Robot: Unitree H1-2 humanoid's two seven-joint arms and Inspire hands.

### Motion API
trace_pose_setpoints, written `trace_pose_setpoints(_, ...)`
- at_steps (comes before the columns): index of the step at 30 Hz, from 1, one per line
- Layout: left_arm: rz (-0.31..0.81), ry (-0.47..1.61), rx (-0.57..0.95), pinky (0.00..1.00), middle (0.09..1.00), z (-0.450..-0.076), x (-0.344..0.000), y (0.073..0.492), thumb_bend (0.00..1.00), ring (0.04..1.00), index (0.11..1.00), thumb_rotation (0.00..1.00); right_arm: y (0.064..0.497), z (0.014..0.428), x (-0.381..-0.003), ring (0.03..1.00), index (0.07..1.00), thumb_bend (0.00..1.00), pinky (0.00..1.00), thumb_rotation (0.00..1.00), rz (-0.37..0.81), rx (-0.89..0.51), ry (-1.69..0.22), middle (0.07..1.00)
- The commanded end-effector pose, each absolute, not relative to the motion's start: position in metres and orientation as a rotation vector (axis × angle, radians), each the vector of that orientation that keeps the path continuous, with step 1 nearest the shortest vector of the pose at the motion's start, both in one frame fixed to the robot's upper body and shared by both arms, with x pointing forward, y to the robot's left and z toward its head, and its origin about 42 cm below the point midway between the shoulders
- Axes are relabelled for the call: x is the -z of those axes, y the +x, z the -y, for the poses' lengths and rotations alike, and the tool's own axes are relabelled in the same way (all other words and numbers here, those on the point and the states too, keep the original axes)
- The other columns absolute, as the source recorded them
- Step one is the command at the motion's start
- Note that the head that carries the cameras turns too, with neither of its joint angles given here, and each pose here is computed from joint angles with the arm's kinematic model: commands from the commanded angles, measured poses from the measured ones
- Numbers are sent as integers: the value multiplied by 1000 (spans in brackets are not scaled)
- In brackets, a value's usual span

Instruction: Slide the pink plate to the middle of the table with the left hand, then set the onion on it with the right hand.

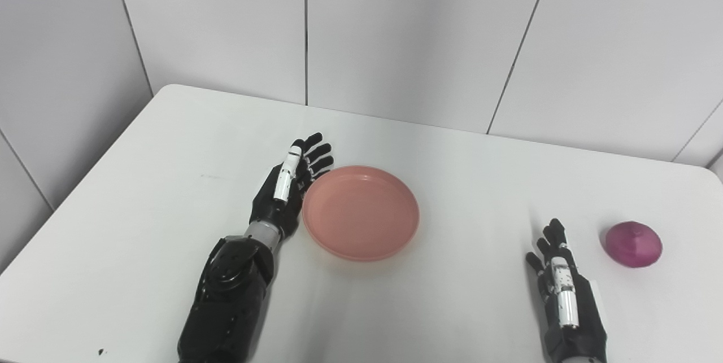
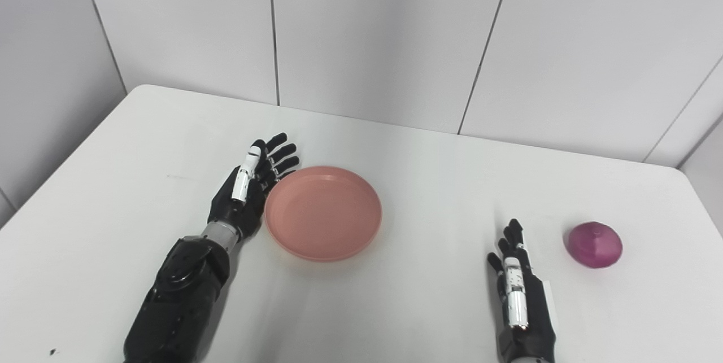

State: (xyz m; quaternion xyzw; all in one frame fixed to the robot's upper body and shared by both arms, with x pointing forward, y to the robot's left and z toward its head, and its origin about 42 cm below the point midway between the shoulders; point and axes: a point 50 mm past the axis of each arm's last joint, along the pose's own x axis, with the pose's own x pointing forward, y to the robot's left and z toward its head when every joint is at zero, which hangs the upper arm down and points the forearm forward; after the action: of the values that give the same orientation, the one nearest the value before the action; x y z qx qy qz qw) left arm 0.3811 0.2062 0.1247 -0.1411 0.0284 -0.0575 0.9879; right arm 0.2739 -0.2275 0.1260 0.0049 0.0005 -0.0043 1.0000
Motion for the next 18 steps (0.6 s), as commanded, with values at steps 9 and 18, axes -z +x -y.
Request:
trace_pose_setpoints(9,-81,-283,154,864,884,-188,-119,376,415,881,875,1000,280,219,-126,1000,1000,174,1000,1000,-1,-11,6,1000)
trace_pose_setpoints(18,-103,-283,184,856,881,-170,-118,368,410,876,865,1000,282,218,-124,1000,1000,186,1000,1000,17,-16,11,1000)
